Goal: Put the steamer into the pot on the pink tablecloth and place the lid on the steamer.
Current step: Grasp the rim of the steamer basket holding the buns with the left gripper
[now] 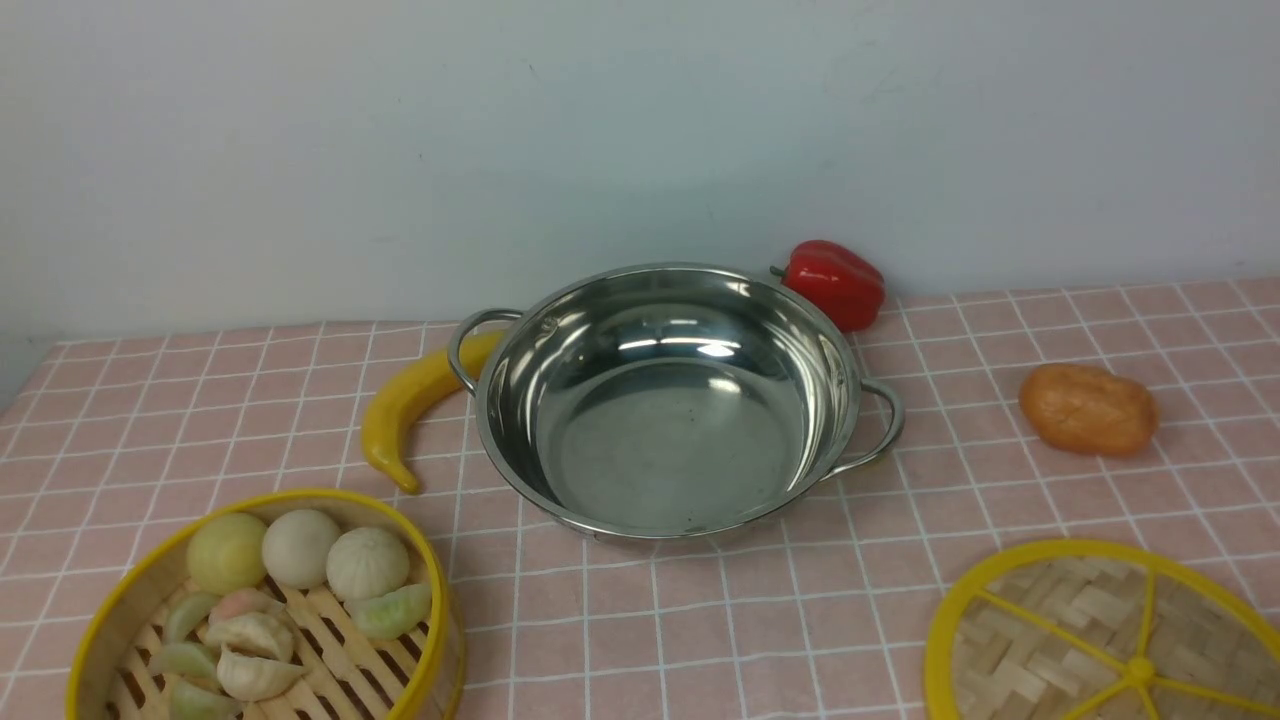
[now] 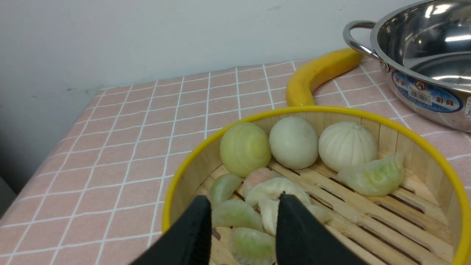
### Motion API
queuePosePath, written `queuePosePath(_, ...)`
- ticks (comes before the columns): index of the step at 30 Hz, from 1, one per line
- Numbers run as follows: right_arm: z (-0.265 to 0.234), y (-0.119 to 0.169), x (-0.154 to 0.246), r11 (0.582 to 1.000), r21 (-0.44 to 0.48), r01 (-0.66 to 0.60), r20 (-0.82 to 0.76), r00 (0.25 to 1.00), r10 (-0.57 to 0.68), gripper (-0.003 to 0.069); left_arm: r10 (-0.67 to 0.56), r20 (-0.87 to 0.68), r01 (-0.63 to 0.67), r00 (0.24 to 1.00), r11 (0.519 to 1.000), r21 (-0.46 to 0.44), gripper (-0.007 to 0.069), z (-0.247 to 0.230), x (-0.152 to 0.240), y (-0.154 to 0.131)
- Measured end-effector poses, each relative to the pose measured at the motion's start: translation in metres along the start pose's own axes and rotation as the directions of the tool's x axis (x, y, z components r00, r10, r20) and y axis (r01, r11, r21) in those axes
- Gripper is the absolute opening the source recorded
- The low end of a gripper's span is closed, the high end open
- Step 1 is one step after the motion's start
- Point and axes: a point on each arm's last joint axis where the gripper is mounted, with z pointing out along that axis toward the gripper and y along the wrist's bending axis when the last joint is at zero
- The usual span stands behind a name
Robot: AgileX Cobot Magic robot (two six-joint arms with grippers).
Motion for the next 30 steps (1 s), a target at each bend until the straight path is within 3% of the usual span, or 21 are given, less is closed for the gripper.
queuePosePath(9,0.0,0.0,0.0,1.0,0.0,0.0,0.0,1.0,0.0,0.0242,0.0,0.016,0.0,1.0,1.0,0.0,0.0243,0.0,-0.001,0.0)
queuePosePath(12,0.0,0.0,0.0,1.0,0.0,0.0,0.0,1.0,0.0,0.0242,-0.061,0.084,0.06,0.995,0.998,0.014,0.0243,0.0,-0.008,-0.001)
queuePosePath(14,0.0,0.0,0.0,1.0,0.0,0.0,0.0,1.0,0.0,0.0242,-0.239,0.194,0.231,0.951,0.971,0.065,0.0243,-0.002,-0.018,-0.002)
queuePosePath(18,0.0,0.0,0.0,1.0,0.0,0.0,0.0,1.0,0.0,0.0242,-0.375,0.32,0.356,0.87,0.927,0.118,0.0243,-0.005,-0.031,0.001)
queuePosePath(30,0.0,0.0,0.0,1.0,0.0,-0.001,0.0,1.0,0.001,0.0242,-0.503,0.488,0.468,0.714,0.86,0.202,0.0243,-0.014,-0.047,0.008)
